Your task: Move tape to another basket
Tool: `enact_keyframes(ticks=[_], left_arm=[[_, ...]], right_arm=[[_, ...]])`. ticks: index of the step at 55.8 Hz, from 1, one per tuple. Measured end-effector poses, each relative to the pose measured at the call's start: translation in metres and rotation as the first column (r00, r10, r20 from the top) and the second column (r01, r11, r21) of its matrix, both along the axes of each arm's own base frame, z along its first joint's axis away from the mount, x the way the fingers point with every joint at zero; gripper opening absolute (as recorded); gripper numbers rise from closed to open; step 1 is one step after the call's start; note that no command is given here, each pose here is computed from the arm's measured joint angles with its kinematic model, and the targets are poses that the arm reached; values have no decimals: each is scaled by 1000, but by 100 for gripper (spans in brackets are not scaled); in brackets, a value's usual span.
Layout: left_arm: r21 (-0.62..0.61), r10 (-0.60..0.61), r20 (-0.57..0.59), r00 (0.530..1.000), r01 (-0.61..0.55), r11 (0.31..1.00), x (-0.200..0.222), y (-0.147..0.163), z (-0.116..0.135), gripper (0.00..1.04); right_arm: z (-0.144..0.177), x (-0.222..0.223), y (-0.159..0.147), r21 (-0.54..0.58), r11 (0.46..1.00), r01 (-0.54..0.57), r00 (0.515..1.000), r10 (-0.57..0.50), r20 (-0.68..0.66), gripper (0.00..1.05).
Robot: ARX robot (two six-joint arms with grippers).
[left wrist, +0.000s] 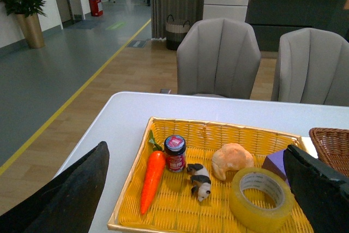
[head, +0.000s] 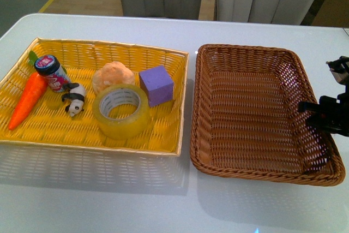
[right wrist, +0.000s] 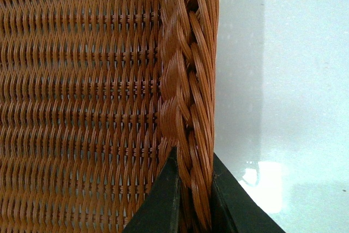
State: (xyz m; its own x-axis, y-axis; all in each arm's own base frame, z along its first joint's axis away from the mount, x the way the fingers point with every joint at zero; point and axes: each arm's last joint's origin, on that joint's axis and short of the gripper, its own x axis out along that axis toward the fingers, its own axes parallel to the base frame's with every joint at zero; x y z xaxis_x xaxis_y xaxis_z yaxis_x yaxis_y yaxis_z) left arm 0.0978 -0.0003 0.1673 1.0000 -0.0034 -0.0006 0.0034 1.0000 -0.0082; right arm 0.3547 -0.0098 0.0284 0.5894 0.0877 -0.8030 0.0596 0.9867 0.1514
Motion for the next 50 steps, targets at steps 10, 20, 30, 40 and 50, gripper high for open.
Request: enact_keyframes(ticks=[10,20,30,40,50], left_arm=[[0,0,0,1000,0,1000,0,0,0,96],[0,0,0,1000,0,1000,0,0,0,96],[0,0,0,1000,0,1000,0,0,0,96],[0,0,0,1000,0,1000,0,0,0,96],[0,0,0,1000,0,1000,0,0,0,96]], right_arm=[[0,0,4,2,1000,-12,1000,12,12,22],[12,-5,-8,-24,1000,16,998,-14,67,50],[44,-17,-25,-23,999,46,979,-40,201,76],[78,-41,-30,-46,998,36,938,-18,347,96],[74,-75,-21,-107,993,60,800,16,600,68]])
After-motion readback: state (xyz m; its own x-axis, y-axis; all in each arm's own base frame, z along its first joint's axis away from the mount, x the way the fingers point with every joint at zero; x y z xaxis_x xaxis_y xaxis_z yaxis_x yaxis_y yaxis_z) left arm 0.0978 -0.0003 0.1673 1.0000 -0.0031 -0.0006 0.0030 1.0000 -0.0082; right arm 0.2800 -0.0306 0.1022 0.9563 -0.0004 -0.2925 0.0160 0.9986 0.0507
